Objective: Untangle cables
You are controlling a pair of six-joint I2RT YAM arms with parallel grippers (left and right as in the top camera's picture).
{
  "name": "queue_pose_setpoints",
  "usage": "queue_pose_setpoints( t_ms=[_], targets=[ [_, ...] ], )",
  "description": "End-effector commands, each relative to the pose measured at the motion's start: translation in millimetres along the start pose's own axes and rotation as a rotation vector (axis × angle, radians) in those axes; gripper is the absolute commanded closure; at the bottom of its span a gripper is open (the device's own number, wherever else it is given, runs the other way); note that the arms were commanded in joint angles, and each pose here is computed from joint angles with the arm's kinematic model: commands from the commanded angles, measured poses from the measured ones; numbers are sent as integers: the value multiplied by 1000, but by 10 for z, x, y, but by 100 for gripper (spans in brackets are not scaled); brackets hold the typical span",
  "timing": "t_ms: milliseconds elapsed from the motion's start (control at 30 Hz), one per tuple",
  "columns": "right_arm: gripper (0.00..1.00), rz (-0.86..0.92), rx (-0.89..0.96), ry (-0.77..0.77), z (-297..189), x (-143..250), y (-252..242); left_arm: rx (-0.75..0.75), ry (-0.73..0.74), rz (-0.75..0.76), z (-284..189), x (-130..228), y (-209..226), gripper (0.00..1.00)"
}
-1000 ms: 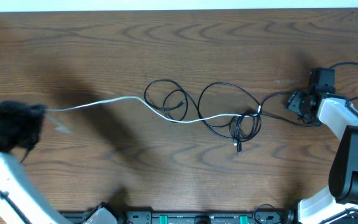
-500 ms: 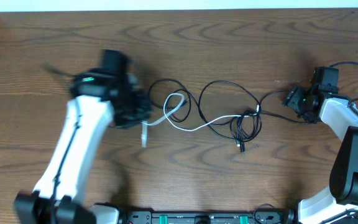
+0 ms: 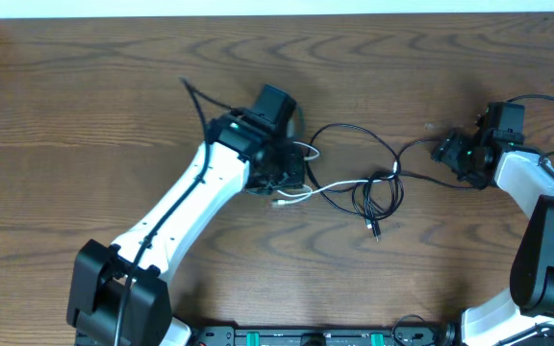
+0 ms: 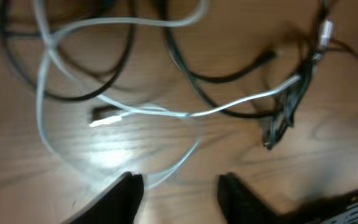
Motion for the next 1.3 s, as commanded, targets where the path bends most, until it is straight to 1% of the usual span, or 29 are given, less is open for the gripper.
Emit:
queue_pose_setpoints(
  t_ms=[0,100,167,233,300,433,567,633,767,833,867,967,1000,1133,1267],
  targets=[
    [26,44,-66,190,263,465,-9,17,-11,255,30,93,-173,47],
    [25,44,-66,190,263,465,-9,19,-35,374,74,160,-301,42],
    [25,44,-66,190,263,465,-9,-11,-77,414,101,170,-354,39],
    [25,44,-66,190,263,465,-9,-57,-126,441,116,176,-386,29],
    [25,44,-66,191,263,467,-10,-80,-153,457,124,185,-410,29],
    [25,44,-68,191,263,465,-8,-58,-166,454,146,233,-499,29],
    [25,44,-70,192,263,467,-6,-54,-179,548,144,218,-532,29],
    [25,44,-70,192,263,467,-6,-60,-178,622,145,217,-532,29],
    [25,44,-70,191,263,466,-6,-83,-156,733,205,237,-483,28],
    [25,44,-69,191,263,466,-6,-78,-137,736,238,257,-471,21],
    [25,44,-70,191,263,466,-6,-41,-110,738,246,298,-498,20],
    [25,44,-70,191,263,466,-6,-3,-82,741,248,344,-523,22],
    [25,44,-70,192,263,467,-6,-2,-85,743,284,334,-522,25],
    [25,44,-70,191,263,466,-6,-15,-70,869,499,311,-484,25],
    [25,44,-70,192,263,468,-6,-35,-52,919,714,259,-463,25]
  ],
)
Point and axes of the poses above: each gripper's point midway between its finger pads, its own z axis out along the fingers, its own y axis along the line the jaws close on, x = y × z, the point moved 6 cm from there along -z, back along the fingers, and after that the axes turned 12 degrees about -z, right-handed, at the moved point
